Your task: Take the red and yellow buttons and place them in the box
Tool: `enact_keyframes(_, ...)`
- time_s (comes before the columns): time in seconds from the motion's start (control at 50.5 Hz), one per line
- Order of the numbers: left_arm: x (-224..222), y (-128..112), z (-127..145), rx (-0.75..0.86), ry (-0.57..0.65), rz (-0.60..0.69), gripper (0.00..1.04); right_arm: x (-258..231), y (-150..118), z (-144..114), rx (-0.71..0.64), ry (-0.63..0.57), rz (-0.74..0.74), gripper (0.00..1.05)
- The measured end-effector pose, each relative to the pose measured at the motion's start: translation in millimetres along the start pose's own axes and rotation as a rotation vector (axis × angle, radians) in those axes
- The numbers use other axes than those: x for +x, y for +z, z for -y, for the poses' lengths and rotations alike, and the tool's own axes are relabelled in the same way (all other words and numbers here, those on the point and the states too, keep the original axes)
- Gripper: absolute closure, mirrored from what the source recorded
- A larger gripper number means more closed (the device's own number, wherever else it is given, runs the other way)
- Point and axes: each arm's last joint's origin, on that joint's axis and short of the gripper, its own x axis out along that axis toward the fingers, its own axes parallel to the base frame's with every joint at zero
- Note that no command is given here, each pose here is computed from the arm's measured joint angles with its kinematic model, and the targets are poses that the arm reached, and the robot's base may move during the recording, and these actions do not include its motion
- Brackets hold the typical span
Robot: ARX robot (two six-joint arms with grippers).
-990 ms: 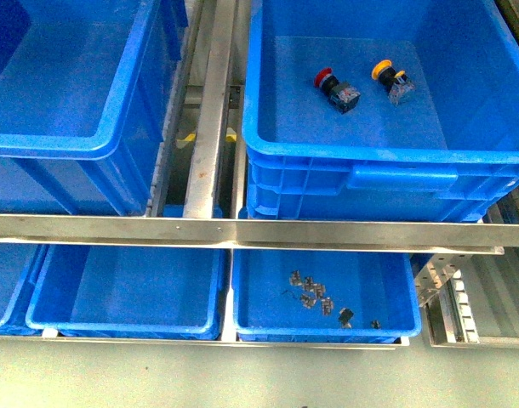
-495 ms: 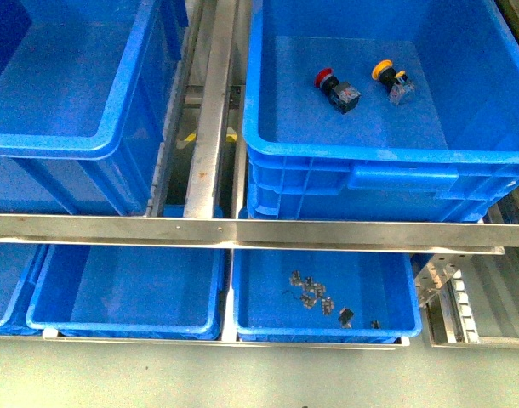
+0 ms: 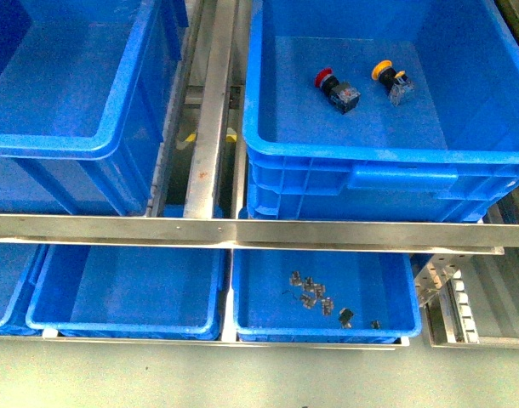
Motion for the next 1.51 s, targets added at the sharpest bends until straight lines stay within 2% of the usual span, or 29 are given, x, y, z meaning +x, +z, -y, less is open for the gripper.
enact_keyframes(0.337,0.0,0.0,0.0,0.000,0.000,0.000,0.08,0.0,0.0,0.0,0.000,0.000,0.000,0.33)
enact_keyframes(0.495,0.0,0.0,0.0,0.000,0.000,0.000,0.08,0.0,0.0,0.0,0.000,0.000,0.000,0.08)
enact_keyframes(0.535,0.0,0.0,0.0,0.000,0.000,0.000,0.08,0.0,0.0,0.0,0.000,0.000,0.000,0.05)
enact_keyframes(1.505,0.0,0.0,0.0,0.000,0.000,0.000,0.08,0.0,0.0,0.0,0.000,0.000,0.000,0.06)
